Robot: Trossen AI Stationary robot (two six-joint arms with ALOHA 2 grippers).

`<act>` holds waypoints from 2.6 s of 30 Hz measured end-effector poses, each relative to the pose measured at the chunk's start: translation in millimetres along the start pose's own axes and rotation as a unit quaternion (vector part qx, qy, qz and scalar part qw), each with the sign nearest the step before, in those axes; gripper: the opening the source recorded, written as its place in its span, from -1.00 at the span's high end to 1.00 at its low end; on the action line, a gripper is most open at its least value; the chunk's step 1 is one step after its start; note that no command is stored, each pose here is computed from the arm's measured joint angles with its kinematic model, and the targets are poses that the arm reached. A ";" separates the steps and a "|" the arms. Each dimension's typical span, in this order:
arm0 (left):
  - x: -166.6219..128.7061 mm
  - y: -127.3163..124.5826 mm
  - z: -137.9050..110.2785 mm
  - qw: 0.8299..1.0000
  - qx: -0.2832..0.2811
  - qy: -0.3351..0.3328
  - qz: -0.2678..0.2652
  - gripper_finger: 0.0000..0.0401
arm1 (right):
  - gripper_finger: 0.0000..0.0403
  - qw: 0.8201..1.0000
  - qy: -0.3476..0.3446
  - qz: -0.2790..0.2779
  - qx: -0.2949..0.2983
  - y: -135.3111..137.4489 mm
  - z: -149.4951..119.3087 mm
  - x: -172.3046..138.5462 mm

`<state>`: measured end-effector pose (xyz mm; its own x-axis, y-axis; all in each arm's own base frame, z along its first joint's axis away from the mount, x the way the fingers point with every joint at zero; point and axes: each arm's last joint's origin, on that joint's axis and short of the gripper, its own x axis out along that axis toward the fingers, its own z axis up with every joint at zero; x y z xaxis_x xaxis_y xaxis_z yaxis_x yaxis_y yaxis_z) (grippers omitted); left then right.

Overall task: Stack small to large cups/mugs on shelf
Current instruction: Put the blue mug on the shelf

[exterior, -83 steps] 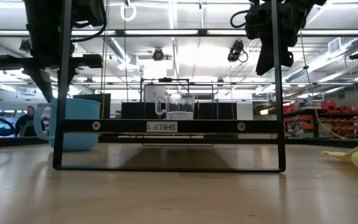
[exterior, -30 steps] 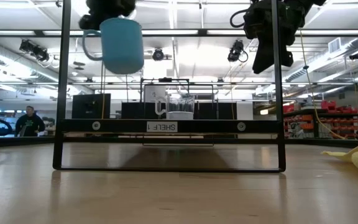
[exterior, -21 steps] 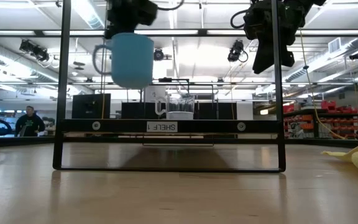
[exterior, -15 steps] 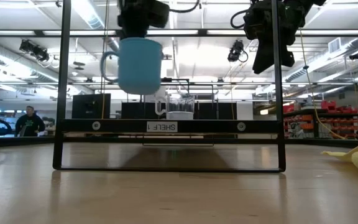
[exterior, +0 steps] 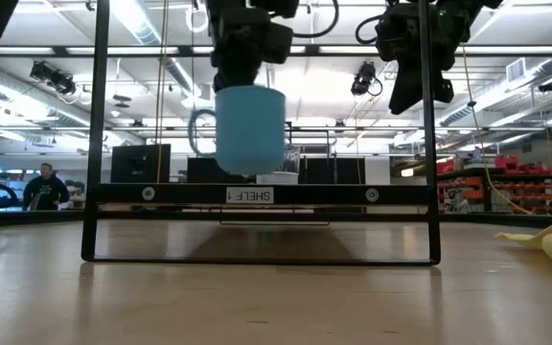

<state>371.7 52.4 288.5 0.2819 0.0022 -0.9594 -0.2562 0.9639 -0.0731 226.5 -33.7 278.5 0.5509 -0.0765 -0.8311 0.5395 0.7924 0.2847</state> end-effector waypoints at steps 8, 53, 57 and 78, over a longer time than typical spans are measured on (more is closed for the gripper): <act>10.0 3.8 10.6 1.000 -0.006 -0.029 0.003 0.95 | 0.72 1.000 -0.005 -0.001 0.001 0.2 0.6 0.1; 33.0 4.4 13.3 1.000 0.002 0.001 0.013 0.76 | 0.72 1.000 -0.026 0.012 0.010 2.6 4.8 -0.1; 33.0 4.4 13.7 1.000 0.002 -0.001 0.013 0.70 | 0.72 1.000 -0.026 0.012 0.010 2.6 4.7 -0.1; -55.3 9.1 4.0 0.991 -0.034 0.077 0.109 0.37 | 0.72 0.999 -0.023 0.012 0.021 2.6 4.2 -0.1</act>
<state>357.5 62.1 341.9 0.0702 0.1621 -0.9843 -0.3586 0.9248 0.1267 230.6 -34.1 281.4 0.5919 -0.0854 -0.8015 0.5517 0.7678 0.3256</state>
